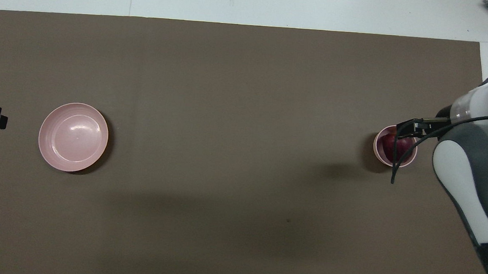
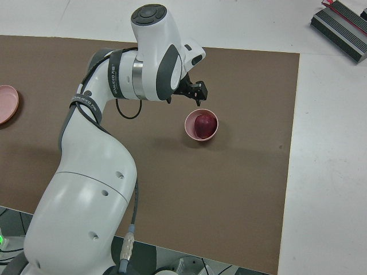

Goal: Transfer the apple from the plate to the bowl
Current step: 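Lower the apple into the pink bowl with the right gripper, then open the right gripper and raise it away from the bowl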

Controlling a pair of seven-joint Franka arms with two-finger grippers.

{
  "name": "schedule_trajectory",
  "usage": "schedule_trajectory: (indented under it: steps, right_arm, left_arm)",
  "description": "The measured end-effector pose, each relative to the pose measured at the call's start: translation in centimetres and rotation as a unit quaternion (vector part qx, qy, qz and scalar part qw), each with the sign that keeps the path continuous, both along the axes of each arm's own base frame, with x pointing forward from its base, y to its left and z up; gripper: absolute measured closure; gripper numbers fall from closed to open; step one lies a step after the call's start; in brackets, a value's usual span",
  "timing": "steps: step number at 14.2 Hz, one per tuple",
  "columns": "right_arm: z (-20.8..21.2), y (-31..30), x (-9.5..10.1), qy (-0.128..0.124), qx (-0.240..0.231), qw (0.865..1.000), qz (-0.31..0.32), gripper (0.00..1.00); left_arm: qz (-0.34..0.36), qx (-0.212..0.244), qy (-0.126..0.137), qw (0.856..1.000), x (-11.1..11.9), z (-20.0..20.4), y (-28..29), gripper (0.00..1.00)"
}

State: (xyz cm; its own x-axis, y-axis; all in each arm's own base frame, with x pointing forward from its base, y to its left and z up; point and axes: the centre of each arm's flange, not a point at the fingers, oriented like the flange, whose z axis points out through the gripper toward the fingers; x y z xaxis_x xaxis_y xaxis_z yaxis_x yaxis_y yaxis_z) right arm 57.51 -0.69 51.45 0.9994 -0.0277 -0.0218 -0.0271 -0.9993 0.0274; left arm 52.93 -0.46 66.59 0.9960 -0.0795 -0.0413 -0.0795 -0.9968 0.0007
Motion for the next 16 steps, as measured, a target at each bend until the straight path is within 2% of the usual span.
schedule_trajectory:
  steps: [4,10,12,16]
  right_arm:
    - [7.8,-0.3,-3.2,-0.007,0.005,1.0,-0.025,0.0]
    - [15.5,-0.5,-7.2,-0.006,0.009,1.0,-0.027,0.0]
    - [16.7,-0.6,-8.1,-0.006,0.01,1.0,-0.028,0.0]
    - [16.6,-0.7,-8.3,-0.002,0.01,1.0,-0.018,0.0]
  left_arm:
    - [0.0,0.0,0.0,1.0,0.0,0.0,0.0,0.0]
    - [0.0,0.0,0.0,1.0,0.0,0.0,0.0,0.0]
    - [0.0,0.0,0.0,1.0,0.0,0.0,0.0,0.0]
    - [0.0,0.0,0.0,1.0,0.0,0.0,0.0,0.0]
